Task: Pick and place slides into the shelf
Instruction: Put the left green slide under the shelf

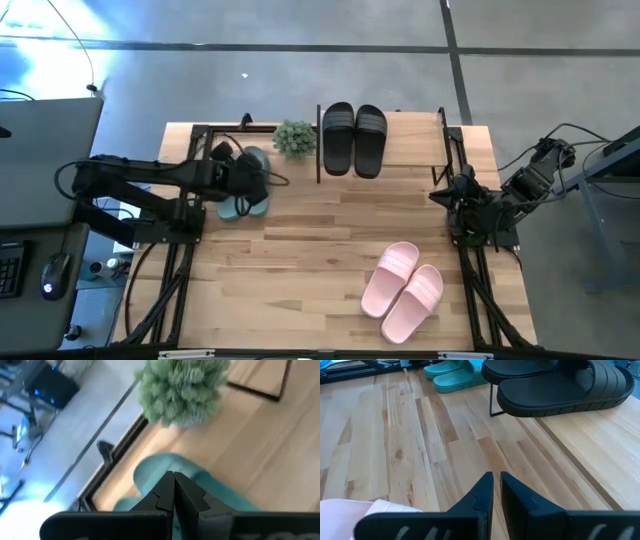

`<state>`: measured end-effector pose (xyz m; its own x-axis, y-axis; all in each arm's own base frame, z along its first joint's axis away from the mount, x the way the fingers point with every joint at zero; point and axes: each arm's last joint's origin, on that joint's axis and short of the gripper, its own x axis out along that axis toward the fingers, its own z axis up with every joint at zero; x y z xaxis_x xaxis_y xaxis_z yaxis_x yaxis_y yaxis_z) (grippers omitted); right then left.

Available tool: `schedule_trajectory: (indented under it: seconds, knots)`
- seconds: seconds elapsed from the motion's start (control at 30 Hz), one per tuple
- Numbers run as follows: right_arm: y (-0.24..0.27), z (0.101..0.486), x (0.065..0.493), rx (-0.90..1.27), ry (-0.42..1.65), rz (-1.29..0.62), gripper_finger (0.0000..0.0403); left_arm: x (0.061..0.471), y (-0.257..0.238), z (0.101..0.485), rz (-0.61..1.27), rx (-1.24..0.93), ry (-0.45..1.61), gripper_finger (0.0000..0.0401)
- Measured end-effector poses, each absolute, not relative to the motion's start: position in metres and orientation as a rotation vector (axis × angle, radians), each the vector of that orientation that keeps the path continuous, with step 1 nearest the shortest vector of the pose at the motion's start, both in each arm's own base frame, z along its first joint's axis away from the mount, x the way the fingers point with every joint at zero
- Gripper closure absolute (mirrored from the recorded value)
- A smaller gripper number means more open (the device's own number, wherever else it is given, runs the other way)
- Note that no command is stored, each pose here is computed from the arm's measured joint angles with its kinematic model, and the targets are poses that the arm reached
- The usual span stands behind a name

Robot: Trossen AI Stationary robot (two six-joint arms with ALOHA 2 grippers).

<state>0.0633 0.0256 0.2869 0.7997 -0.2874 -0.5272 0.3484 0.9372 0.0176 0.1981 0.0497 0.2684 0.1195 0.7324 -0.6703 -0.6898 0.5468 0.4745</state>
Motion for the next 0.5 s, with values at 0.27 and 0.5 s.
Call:
schedule_trajectory:
  seconds: [0.27, 0.5]
  knots:
    - [0.026, 0.287, 0.063, 0.115, 0.545, -0.343, 0.0379, 0.196, 0.047, 0.233, 1.103, -0.008, 1.390, 0.0401]
    - [0.026, 0.287, 0.063, 0.115, 0.545, -0.343, 0.0379, 0.209, 0.046, 0.210, 1.044, -0.082, 1.555, 0.0401]
